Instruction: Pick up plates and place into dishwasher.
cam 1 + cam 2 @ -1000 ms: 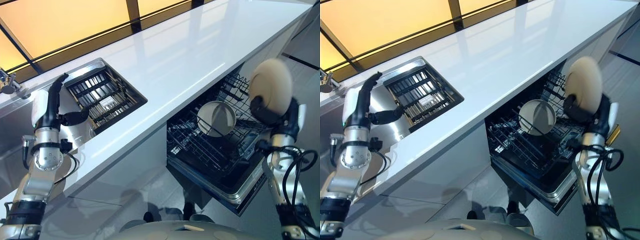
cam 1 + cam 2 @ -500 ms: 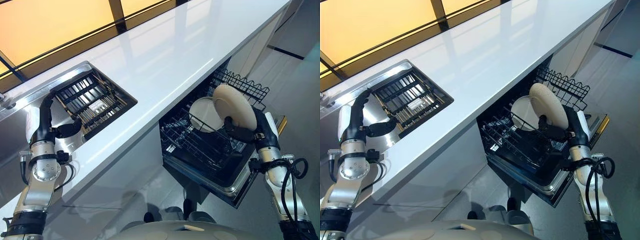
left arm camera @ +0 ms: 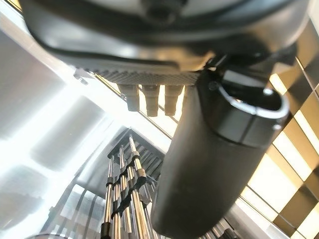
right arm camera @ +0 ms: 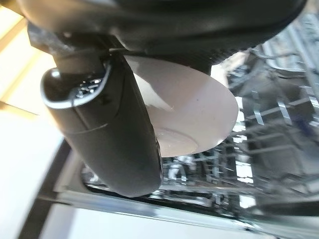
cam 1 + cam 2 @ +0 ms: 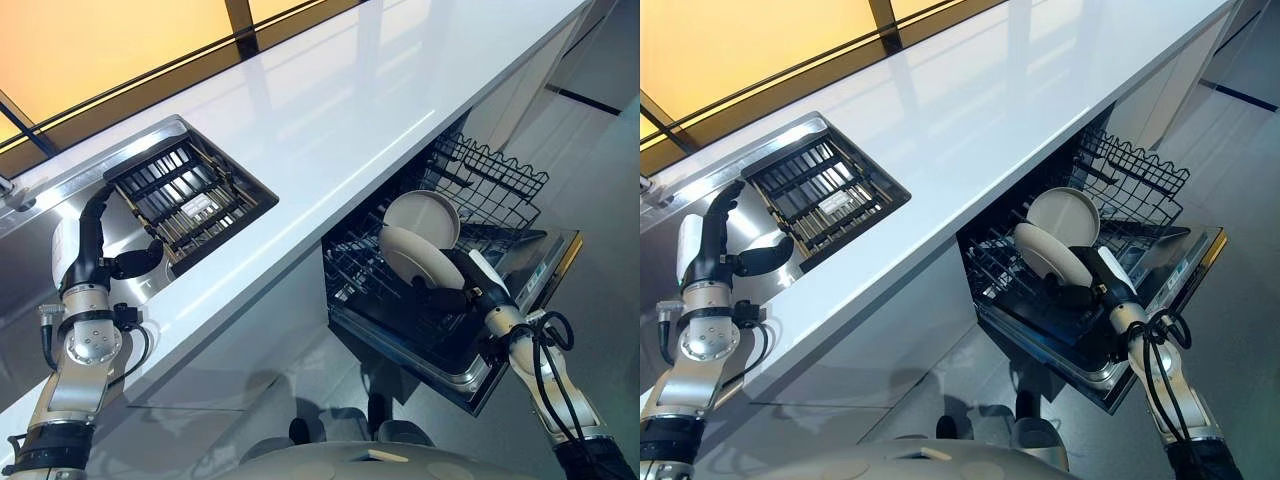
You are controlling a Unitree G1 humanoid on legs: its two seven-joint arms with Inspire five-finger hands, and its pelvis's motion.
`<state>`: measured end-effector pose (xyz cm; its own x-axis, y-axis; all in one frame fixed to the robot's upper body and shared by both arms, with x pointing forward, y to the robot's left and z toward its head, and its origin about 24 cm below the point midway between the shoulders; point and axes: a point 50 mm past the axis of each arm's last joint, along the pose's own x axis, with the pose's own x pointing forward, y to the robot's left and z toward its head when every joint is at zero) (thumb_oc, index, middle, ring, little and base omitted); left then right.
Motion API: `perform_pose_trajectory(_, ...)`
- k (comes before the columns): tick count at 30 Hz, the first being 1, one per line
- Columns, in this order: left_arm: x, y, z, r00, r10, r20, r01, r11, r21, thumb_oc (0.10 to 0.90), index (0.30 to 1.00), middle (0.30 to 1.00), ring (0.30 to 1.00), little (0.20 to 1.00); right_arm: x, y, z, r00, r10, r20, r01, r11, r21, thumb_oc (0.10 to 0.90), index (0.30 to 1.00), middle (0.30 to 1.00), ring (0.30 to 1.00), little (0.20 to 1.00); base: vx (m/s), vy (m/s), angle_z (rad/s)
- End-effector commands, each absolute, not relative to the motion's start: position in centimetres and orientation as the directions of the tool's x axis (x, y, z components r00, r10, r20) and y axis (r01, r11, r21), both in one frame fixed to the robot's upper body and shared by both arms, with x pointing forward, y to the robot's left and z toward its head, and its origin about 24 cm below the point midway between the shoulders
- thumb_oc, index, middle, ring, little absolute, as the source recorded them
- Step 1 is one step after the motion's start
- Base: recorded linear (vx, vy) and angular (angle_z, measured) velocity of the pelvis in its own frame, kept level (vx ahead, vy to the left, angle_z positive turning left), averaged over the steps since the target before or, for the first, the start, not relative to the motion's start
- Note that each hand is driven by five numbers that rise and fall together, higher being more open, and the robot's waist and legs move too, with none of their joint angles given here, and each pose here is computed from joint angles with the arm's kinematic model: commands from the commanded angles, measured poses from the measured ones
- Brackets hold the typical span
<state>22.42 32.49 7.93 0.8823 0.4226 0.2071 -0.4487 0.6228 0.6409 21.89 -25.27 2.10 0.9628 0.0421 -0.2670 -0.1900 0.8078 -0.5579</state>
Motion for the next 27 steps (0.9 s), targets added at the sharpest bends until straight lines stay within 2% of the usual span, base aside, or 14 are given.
perform_pose_trajectory(1, 24.3, 32.4, 13.8, 0.818, 0.339, 0.464, -0.569, 0.591, 0.571, 0.800, 0.900, 0.900, 0.900, 0.900, 25.3, -24.4, 5.9, 0.996, 0.045, -0.078, -0.083, 0.791, -0.606, 0.100, 0.300, 0.300, 0.300, 0.200, 0.00, -0.003, 0.14)
perform_pose_trajectory(4, 24.5, 32.0, 14.2, 0.821, 0.321, 0.472, -0.562, 0.600, 0.569, 0.800, 0.900, 0.900, 0.900, 0.900, 25.2, -24.3, 3.7, 0.981, -0.003, -0.194, -0.101, 0.848, -0.520, 0.100, 0.300, 0.300, 0.300, 0.200, -0.01, -0.001, 0.07)
perform_pose_trajectory(10, 24.7, 31.2, 14.5, 0.830, 0.287, 0.478, -0.542, 0.616, 0.571, 0.800, 0.900, 0.900, 0.900, 0.900, 25.3, -23.0, 2.1, 0.978, -0.031, -0.204, -0.100, 0.794, -0.600, 0.100, 0.300, 0.300, 0.300, 0.200, 0.00, 0.002, 0.03)
perform_pose_trajectory(11, 24.8, 31.0, 14.5, 0.832, 0.281, 0.479, -0.538, 0.620, 0.571, 0.800, 0.900, 0.900, 0.900, 0.900, 25.4, -22.8, 2.3, 0.982, -0.021, -0.189, -0.101, 0.783, -0.614, 0.251, 0.429, 0.429, 0.429, 0.351, 0.01, -0.002, 0.05)
perform_pose_trajectory(12, 24.8, 30.9, 14.6, 0.832, 0.274, 0.482, -0.535, 0.623, 0.570, 0.800, 0.900, 0.900, 0.900, 0.900, 25.6, -22.5, 2.7, 0.987, -0.002, -0.162, -0.101, 0.774, -0.625, 0.690, 0.806, 0.806, 0.806, 0.790, 0.01, -0.004, 0.04)
perform_pose_trajectory(13, 24.9, 30.8, 14.7, 0.832, 0.268, 0.485, -0.533, 0.625, 0.569, 0.800, 0.900, 0.900, 0.900, 0.900, 25.8, -22.1, 3.2, 0.991, 0.020, -0.131, -0.099, 0.771, -0.629, 0.800, 0.900, 0.900, 0.900, 0.900, 0.00, -0.006, 0.04)
perform_pose_trajectory(16, 25.2, 30.3, 14.8, 0.831, 0.240, 0.503, -0.533, 0.601, 0.595, 0.800, 0.900, 0.900, 0.900, 0.900, 26.5, -20.6, 6.1, 0.991, 0.120, 0.051, -0.065, 0.796, -0.602, 0.800, 0.900, 0.900, 0.900, 0.900, 0.01, -0.009, 0.07)
perform_pose_trajectory(20, 25.4, 29.8, 14.3, 0.838, 0.214, 0.502, -0.516, 0.610, 0.601, 0.800, 0.900, 0.900, 0.900, 0.900, 26.9, -19.2, 10.6, 0.938, 0.186, 0.292, 0.009, 0.829, -0.559, 0.800, 0.900, 0.900, 0.900, 0.900, 0.01, -0.006, 0.04)
perform_pose_trajectory(27, 24.9, 30.1, 14.0, 0.838, 0.225, 0.497, -0.517, 0.615, 0.595, 0.800, 0.900, 0.900, 0.900, 0.900, 25.5, -20.8, 15.8, 0.821, 0.163, 0.547, 0.142, 0.870, -0.473, 0.800, 0.900, 0.900, 0.900, 0.900, 0.00, 0.000, 0.01)
